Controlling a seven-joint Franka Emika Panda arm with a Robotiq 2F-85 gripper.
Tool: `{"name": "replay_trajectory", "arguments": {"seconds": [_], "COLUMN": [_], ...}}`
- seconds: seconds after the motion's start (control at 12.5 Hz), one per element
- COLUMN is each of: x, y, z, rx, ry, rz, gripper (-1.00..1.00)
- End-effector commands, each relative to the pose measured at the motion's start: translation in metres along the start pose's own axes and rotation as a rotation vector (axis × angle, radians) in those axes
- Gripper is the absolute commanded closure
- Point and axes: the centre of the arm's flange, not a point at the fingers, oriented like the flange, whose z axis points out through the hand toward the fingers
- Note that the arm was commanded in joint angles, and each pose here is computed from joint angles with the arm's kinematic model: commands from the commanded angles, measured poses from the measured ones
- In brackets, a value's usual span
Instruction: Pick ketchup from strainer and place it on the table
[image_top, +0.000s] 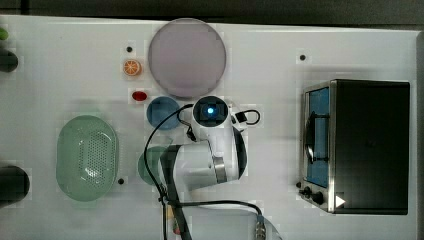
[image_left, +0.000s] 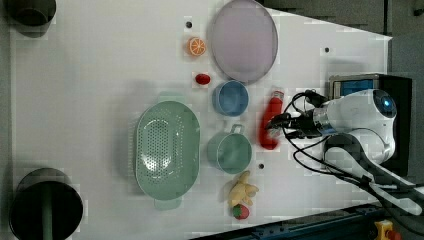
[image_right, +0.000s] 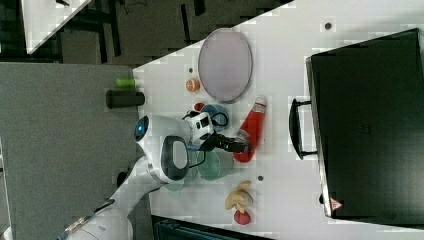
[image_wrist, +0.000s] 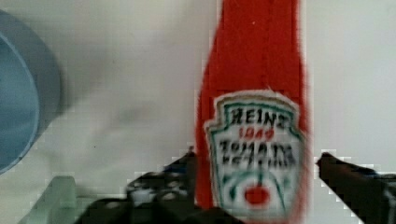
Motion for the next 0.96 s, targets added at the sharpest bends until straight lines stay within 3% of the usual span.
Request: {"name": "replay_trajectory", "arguments": {"seconds": [0.08,0.24,0.4,0.56,0.72,0.8,0.96], "x": [0.035,0.043,0.038,0.025,0.009,0.004,0.000], "y": [0.011,0.014,0.016,0.013,0.008,0.008,0.011], "z": [-0.089,-0.154,-0.215,-0.263,-0.300,-0.319,-0.361], "rx": [0.029,0.024,0.003,0.018,0.090,0.124,0.153], "ry": [0.204,0.307,0.333,0.271,0.167,0.144,0.199], "rz": [0.017,0.035,0.070,0.133,0.225,0.260,0.266], "gripper": [-1.00,-1.00,-1.00,-1.00,-1.00,-1.00,-1.00]}}
